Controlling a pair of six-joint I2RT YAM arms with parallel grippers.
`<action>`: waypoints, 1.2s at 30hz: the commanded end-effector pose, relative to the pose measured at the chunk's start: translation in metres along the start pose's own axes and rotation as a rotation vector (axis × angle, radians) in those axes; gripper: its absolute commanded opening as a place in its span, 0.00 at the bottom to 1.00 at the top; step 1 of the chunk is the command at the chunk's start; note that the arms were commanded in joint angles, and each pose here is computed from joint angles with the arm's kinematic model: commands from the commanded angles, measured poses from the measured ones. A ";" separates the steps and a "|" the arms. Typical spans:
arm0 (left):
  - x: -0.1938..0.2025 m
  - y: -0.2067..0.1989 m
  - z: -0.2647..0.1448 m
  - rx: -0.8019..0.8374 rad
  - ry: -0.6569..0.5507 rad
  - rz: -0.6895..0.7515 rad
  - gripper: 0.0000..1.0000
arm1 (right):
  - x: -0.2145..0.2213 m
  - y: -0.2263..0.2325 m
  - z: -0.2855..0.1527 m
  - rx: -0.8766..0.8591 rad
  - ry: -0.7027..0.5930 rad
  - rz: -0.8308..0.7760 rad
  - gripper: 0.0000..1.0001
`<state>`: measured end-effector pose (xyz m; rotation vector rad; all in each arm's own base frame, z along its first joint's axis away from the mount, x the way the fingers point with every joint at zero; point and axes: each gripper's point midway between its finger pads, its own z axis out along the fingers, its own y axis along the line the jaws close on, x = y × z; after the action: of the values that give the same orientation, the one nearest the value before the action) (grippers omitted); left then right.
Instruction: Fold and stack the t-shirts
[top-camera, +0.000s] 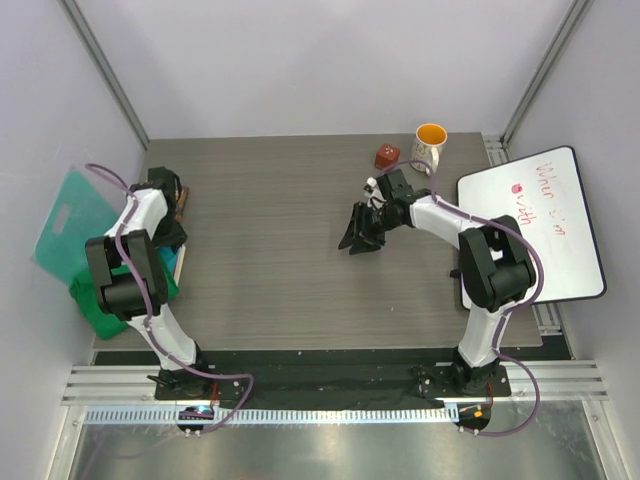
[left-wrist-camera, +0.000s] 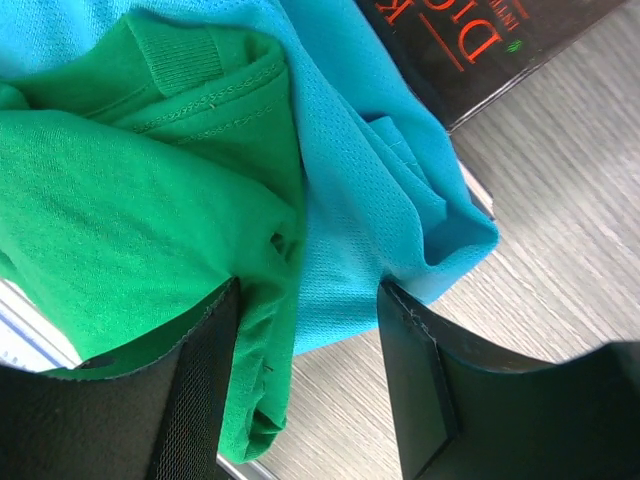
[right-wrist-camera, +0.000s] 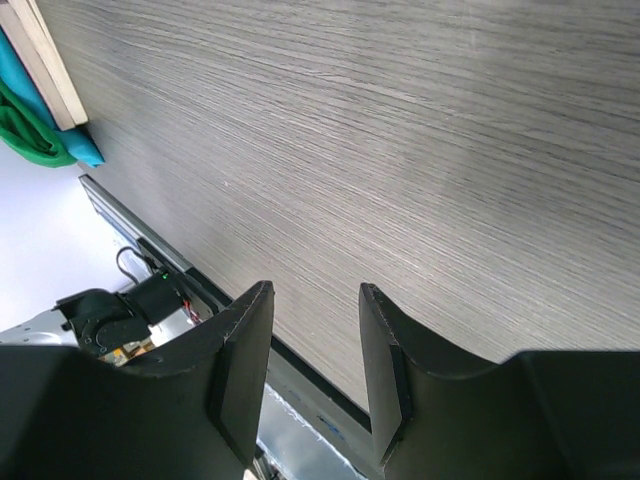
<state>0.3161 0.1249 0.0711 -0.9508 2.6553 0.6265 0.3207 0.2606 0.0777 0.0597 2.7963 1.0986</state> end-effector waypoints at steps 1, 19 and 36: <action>-0.018 -0.011 -0.015 0.082 -0.070 -0.072 0.58 | -0.016 0.025 -0.022 -0.039 -0.085 -0.031 0.46; 0.063 -0.171 -0.163 0.535 -0.102 0.204 0.59 | -0.013 -0.027 -0.033 0.247 -0.176 0.056 0.45; 0.124 -0.226 -0.183 0.637 -0.030 0.414 0.58 | 0.011 -0.062 -0.018 0.295 -0.160 0.077 0.46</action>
<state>0.3481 -0.1804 0.1000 -0.2363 2.7789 -0.0808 0.2967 0.2015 0.0504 0.2738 2.8455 0.6493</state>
